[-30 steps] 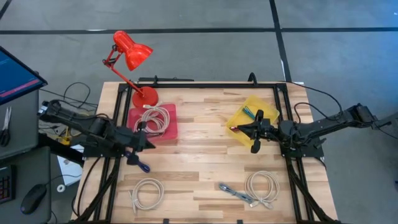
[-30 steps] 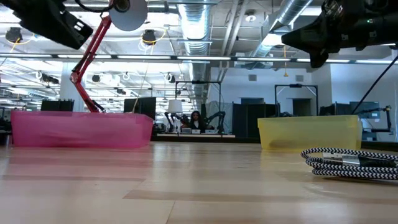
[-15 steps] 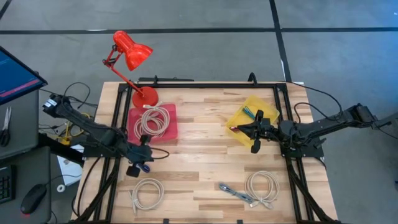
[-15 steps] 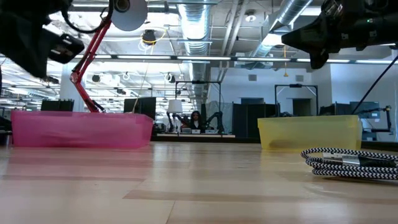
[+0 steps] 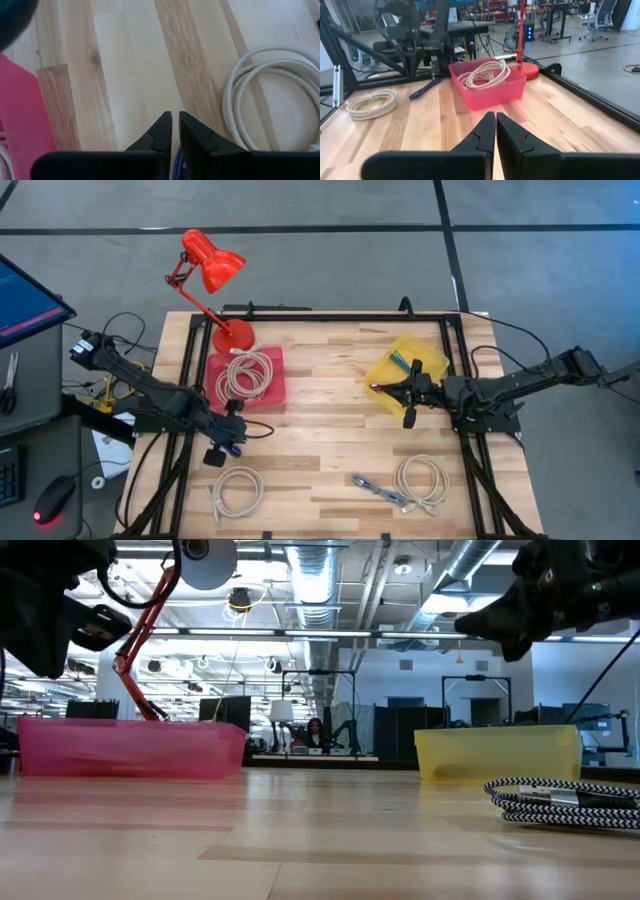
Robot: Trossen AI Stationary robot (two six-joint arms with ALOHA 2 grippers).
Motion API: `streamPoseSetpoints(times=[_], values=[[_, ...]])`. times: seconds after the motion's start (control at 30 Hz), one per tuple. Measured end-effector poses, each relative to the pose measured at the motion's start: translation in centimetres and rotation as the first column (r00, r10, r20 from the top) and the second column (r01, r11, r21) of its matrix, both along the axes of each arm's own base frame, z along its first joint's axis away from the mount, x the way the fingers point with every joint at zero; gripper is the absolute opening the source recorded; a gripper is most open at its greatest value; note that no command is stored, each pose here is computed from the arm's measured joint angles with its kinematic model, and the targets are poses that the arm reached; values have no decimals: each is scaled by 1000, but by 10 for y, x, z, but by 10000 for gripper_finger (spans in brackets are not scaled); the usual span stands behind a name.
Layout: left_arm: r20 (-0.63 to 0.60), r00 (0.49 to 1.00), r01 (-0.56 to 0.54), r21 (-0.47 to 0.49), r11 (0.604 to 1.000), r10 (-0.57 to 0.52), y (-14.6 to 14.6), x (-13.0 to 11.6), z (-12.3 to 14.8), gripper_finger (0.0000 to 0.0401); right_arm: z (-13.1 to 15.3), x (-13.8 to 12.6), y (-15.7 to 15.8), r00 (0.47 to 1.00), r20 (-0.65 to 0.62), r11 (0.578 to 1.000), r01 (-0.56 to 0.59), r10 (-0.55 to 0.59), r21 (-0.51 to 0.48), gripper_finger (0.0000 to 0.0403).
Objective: Pick & Place USB Port
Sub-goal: Put the purple USB cable into the yellow bin
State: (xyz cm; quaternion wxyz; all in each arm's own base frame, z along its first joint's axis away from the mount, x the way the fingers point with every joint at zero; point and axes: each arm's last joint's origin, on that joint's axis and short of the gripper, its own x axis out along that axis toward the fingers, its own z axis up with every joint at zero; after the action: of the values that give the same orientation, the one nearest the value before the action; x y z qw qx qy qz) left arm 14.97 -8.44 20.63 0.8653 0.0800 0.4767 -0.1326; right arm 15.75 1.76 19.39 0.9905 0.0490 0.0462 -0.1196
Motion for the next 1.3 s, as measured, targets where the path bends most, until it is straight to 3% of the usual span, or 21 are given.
streamPoseSetpoints(times=[0.47,0.83,1.3], values=[[-171,983,67,-3,998,-67,-10,10,-24,73,-2,0,0,1000,-19,1000,0,0,-4,8],[-274,955,126,21,992,-115,-22,12,-42,75,-4,-1,0,999,-46,1000,0,0,-9,8],[-359,929,124,79,989,-88,-25,17,-61,75,-5,-1,0,999,-55,1000,0,0,-10,8]])
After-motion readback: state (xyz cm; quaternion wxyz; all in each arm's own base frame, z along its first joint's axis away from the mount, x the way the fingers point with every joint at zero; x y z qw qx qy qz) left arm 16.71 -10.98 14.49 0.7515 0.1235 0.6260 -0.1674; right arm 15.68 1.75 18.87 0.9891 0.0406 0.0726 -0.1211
